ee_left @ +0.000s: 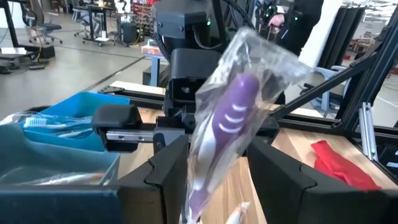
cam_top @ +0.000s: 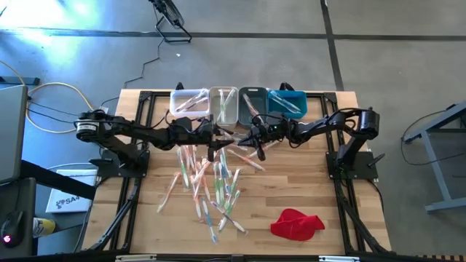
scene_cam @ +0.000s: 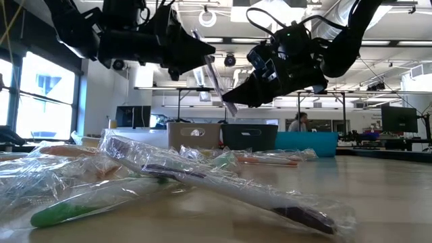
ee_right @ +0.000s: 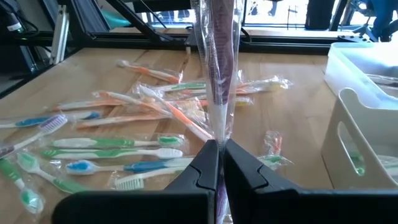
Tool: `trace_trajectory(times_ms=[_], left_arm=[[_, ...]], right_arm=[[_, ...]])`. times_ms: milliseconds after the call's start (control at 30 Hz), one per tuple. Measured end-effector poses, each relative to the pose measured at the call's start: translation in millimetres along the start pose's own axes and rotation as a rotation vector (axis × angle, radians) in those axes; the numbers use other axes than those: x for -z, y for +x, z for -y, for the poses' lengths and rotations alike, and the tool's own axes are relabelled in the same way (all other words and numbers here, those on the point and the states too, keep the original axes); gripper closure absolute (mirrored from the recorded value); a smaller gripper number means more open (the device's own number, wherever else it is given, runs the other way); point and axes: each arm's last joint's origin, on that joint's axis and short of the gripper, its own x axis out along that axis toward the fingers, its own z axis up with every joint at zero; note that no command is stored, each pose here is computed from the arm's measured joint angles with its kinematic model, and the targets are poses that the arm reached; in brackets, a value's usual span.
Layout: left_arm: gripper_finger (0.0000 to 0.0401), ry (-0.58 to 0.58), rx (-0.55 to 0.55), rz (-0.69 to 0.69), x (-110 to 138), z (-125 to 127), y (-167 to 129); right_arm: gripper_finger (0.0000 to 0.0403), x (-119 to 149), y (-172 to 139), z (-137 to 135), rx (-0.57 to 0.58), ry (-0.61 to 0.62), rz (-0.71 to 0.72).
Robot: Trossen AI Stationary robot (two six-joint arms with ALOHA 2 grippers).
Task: Pick & Place Toothbrushes
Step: Put the purple toothbrush into the transparent bin
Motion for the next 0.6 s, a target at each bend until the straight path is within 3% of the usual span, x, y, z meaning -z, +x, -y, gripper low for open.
trace_trajectory(times_ms=[333, 600], left_arm=[[0.0249, -0.026, -0.004, -0.03, 2.9, -0.3, 0.0], [0.0323, -0.042, -0.005, -0.03, 3.0, -0.4, 0.0]], right_arm=[[0.0398, -0.2, 0.0, -0.2, -0.008, -0.001, 0.002], [0.0398, -0.3, 0.0, -0.3, -0.012, -0.002, 0.004]])
